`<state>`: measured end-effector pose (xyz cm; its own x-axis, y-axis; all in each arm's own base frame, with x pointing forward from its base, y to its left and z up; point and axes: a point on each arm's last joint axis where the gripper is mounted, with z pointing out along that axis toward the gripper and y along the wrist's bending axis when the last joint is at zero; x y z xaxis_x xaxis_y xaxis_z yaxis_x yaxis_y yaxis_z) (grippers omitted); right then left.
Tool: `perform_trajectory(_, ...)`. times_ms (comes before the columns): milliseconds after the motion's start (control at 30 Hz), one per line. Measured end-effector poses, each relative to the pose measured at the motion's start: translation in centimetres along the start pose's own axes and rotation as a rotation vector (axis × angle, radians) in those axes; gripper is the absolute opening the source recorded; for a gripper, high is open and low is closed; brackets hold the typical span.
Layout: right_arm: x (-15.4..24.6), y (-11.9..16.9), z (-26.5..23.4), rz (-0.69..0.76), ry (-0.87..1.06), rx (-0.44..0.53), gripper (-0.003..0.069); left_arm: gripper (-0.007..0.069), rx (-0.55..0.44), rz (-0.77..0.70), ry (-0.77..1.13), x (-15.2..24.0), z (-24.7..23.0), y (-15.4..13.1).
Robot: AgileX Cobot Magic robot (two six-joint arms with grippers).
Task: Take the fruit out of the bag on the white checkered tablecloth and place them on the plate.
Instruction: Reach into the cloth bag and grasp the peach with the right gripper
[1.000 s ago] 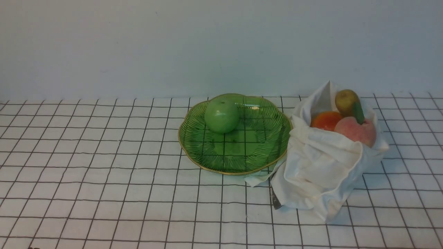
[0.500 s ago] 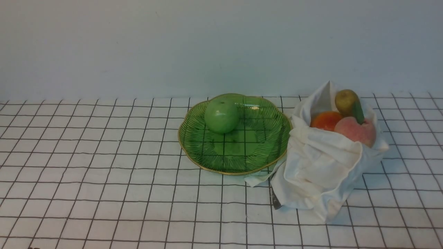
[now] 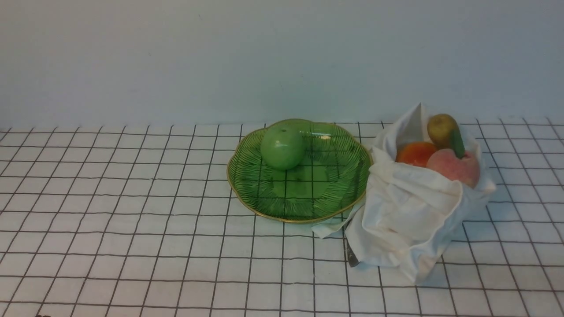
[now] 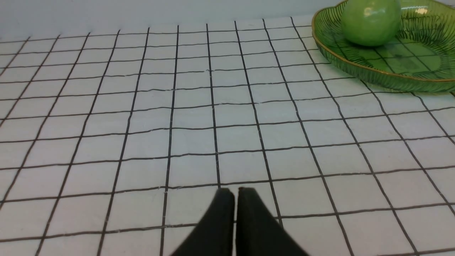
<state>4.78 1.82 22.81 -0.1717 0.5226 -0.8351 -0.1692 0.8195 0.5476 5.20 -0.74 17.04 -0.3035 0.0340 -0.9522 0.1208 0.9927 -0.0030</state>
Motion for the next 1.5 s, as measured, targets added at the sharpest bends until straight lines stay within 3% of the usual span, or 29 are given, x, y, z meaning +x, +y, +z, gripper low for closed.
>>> perform_trajectory(133, -5.2, 3.0, 0.3, -0.248, -0.003, 0.027, -0.0013, -0.0008, 0.0, 0.0, 0.0, 0.0, 0.0, 0.0)
perform_trajectory(233, -7.3, 3.6, 3.2, -0.363, 0.201, 0.127, -0.0012, -0.0008, 0.0, 0.0, 0.0, 0.0, 0.0, 0.0)
perform_trajectory(367, -7.3, 2.5, 8.1, -0.362, 0.479, 0.233, -0.0003, -0.0008, 0.0, 0.0, 0.0, 0.0, 0.0, 0.0)
perform_trajectory(500, -7.0, 1.8, 11.9, -0.314, 0.604, 0.269, 0.0041, -0.0008, 0.0, 0.0, 0.0, 0.0, 0.0, 0.0)
perform_trajectory(633, -7.1, 1.2, 17.3, -0.343, 0.698, 0.252, 0.0195, -0.0008, 0.0, 0.0, 0.0, 0.0, 0.0, 0.0)
perform_trajectory(833, -7.4, 0.3, 23.5, -0.456, 0.774, 0.212, 0.053, -0.0008, 0.0, 0.0, 0.0, 0.0, 0.0, 0.0)
perform_trajectory(867, -7.6, 0.4, 23.8, -0.457, 0.77, 0.211, 0.054, -0.0008, 0.0, 0.0, 0.0, 0.0, 0.0, 0.0)
perform_trajectory(900, -7.2, -0.3, 25.5, -0.45, 0.794, 0.218, 0.0631, -0.0008, 0.0, 0.0, 0.0, 0.0, 0.0, 0.0)
perform_trajectory(967, -6.9, -0.7, 27.0, -0.446, 0.803, 0.223, 0.0666, -0.0008, 0.0, 0.0, 0.0, 0.0, 0.0, 0.0)
perform_trajectory(1500, -2.9, -4.8, 32.4, -0.393, 0.799, 0.299, 0.0691, -0.0008, 0.0, 0.0, 0.0, 0.0, 0.0, 0.0)
